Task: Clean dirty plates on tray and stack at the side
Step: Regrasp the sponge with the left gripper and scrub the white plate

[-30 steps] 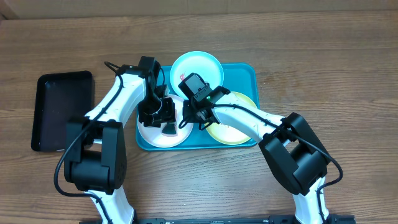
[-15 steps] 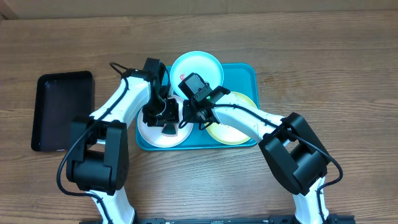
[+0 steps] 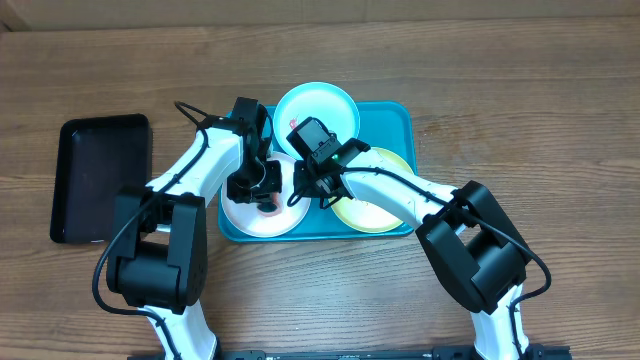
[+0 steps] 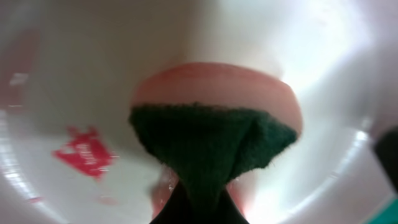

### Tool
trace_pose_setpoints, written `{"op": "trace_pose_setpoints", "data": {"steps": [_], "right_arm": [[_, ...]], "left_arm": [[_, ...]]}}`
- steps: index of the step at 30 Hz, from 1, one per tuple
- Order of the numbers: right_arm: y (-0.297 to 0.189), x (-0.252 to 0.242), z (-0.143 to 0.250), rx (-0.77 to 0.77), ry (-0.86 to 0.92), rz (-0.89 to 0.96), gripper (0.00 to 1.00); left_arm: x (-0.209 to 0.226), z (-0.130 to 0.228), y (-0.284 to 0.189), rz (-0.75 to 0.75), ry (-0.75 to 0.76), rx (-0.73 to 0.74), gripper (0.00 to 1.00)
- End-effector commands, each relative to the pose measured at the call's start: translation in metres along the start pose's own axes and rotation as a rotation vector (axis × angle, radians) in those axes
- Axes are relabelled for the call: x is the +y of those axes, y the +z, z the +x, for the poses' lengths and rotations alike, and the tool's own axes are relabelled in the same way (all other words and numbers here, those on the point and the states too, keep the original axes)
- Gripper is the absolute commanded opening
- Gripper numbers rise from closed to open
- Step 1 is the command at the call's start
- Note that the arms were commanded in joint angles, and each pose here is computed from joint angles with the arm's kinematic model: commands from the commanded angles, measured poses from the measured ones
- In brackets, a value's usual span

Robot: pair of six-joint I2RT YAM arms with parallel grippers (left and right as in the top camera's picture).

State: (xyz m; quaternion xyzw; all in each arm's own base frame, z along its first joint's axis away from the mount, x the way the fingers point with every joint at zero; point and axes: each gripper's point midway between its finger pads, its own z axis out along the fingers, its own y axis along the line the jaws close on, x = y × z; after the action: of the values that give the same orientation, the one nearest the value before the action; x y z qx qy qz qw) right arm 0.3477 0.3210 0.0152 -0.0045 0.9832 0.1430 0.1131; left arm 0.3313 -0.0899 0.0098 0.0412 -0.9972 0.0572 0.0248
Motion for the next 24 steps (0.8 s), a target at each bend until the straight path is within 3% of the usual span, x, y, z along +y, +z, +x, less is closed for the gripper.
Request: {"op": "trace_pose_setpoints", "data": {"steps": [1,7,11,14,21,24], "right_arm": [[0.000,0.002,-0.002,-0.009,-0.004,0.001,0.08],[0.000,0.002,-0.002,-0.010,-0.003,0.001,0.08],[0.000,0.002,-0.002,-0.008,-0.002,0.002,0.08],[0.000,0.002,-0.002,-0.009,-0.003,0.001,0.08],[0.000,0.004,-0.004,-0.018,-0.003,-0.008,0.08],[0.000,0.004,-0.004,-0.017,-0.003,-0.007,0.08]], "left_arm": [[0.039,-0.005,-0.002,-0.215,-0.006,-0.036,0.04],[0.073,-0.002,-0.013,-0.416,-0.068,-0.053,0.04],[0.079,-0.004,-0.024,-0.454,-0.080,-0.062,0.04],[0.065,-0.010,-0.029,-0.384,-0.084,-0.063,0.04],[-0.017,-0.016,-0.017,0.082,-0.044,-0.027,0.04],[-0.030,-0.019,-0.013,0.159,-0.029,-0.036,0.04]]}}
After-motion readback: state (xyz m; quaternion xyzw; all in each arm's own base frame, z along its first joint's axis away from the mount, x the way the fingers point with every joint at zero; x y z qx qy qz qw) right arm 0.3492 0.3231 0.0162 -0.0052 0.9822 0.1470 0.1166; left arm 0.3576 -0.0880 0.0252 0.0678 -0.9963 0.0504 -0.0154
